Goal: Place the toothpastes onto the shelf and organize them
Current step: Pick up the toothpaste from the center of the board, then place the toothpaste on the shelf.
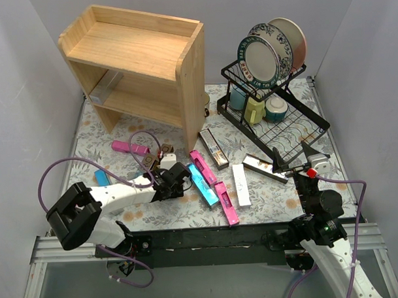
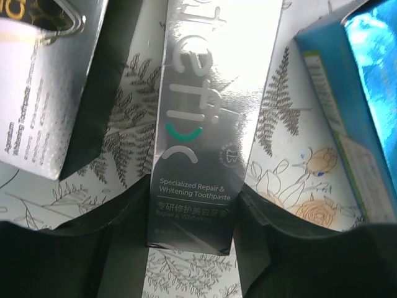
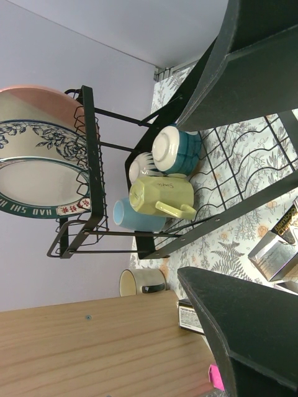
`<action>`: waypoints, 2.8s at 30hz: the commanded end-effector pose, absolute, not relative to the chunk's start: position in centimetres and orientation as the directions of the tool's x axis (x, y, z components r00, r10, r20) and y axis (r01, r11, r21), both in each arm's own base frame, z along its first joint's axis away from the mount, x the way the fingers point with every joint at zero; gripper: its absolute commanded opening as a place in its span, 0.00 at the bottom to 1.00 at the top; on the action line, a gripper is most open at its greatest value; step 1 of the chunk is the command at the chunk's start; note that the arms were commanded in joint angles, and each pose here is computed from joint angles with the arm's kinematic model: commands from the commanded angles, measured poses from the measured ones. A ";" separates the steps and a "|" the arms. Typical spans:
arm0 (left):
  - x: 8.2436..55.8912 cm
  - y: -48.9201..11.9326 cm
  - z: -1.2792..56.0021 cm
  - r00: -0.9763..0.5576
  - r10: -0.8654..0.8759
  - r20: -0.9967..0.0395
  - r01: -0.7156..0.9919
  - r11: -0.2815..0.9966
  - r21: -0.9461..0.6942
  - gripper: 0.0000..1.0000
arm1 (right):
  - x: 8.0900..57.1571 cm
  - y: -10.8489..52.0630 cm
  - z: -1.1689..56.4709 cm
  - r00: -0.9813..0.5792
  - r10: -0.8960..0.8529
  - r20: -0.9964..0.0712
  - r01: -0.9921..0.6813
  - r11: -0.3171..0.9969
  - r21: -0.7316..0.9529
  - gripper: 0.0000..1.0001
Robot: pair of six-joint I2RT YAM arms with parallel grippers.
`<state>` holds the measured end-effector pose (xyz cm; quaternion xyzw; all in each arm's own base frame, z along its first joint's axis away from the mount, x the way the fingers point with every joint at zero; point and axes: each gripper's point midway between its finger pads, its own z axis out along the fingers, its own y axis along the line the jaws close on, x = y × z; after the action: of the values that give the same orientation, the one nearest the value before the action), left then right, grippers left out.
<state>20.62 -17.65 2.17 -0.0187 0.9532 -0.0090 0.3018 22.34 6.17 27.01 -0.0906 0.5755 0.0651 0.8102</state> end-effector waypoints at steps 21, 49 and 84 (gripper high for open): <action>22.9 -15.3 22.7 -0.638 -0.172 -0.751 -0.061 0.983 -0.173 0.22 | 21.8 6.3 29.0 0.387 0.024 -0.922 -0.221 0.973 -0.067 0.99; 43.1 -4.8 31.1 -0.298 0.017 -0.954 0.093 0.996 -0.012 0.31 | 21.8 6.2 29.0 0.387 0.025 -0.922 -0.215 0.974 -0.064 0.99; 37.5 -3.2 30.5 0.002 -0.894 -0.448 -0.249 0.433 -0.866 0.98 | 21.2 5.7 29.7 0.418 0.039 -0.908 -0.204 0.978 -0.051 0.99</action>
<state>36.92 -3.02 32.51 -0.3444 0.6948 -0.2237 0.5904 22.24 6.34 27.12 -0.0942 0.5728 0.0688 0.8114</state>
